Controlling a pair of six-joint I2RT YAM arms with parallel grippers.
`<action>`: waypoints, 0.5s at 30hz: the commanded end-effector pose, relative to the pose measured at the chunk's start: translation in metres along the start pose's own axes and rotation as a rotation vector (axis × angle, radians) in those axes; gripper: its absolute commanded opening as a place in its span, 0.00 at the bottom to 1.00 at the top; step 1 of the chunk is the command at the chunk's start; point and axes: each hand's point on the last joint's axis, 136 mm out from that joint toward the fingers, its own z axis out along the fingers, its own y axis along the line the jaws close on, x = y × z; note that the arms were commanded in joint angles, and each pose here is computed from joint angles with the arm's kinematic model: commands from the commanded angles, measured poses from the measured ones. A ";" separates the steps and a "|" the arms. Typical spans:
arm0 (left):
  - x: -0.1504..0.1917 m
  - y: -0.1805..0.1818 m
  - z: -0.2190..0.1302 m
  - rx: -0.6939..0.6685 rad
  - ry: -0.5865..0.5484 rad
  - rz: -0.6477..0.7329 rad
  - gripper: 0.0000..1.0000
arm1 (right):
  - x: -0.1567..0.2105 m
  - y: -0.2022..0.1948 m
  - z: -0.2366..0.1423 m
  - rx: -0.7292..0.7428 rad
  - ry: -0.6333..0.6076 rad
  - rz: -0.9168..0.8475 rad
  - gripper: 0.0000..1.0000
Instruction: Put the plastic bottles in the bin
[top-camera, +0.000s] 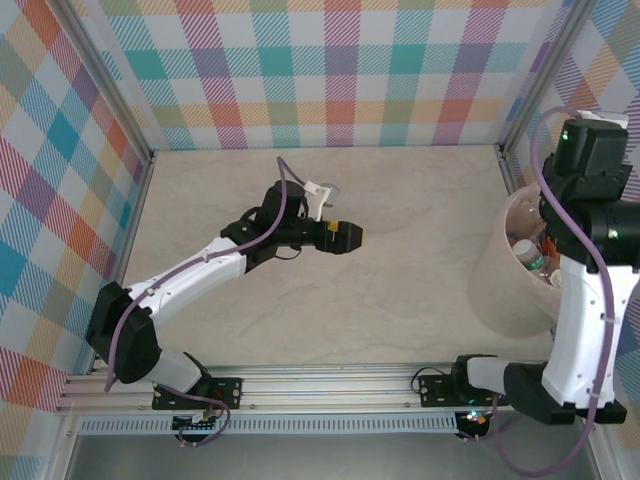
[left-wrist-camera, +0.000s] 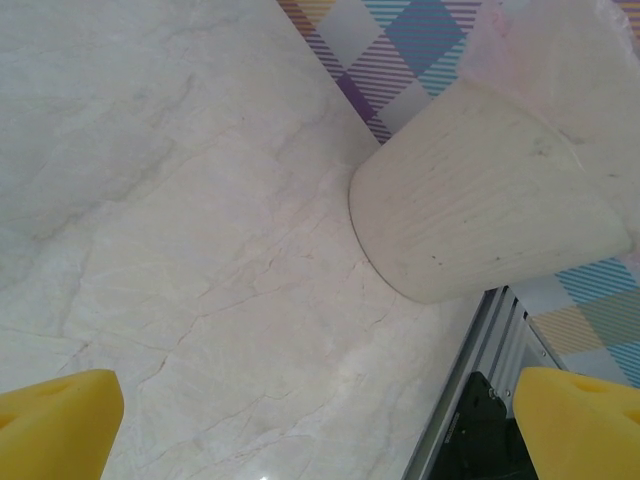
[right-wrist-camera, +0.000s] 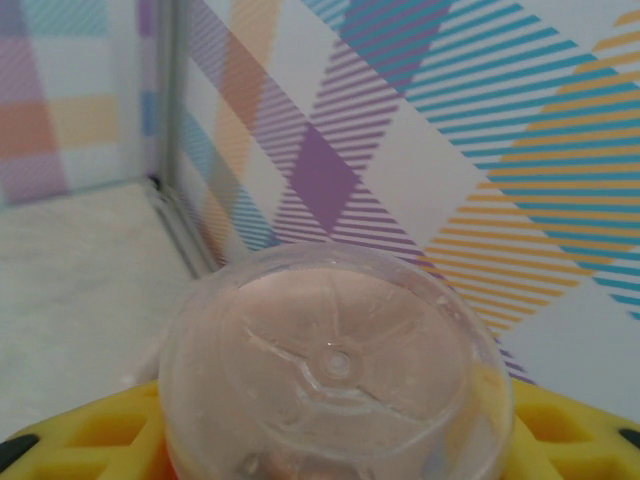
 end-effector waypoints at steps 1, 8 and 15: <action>-0.008 -0.003 0.004 0.024 0.023 -0.043 1.00 | -0.003 -0.025 0.000 0.112 -0.003 -0.068 0.57; -0.013 -0.002 0.011 0.023 0.017 -0.116 1.00 | 0.016 -0.019 0.046 0.062 0.132 -0.068 0.57; -0.015 0.005 0.016 0.003 0.005 -0.160 1.00 | 0.062 0.008 0.107 -0.057 0.356 -0.104 0.90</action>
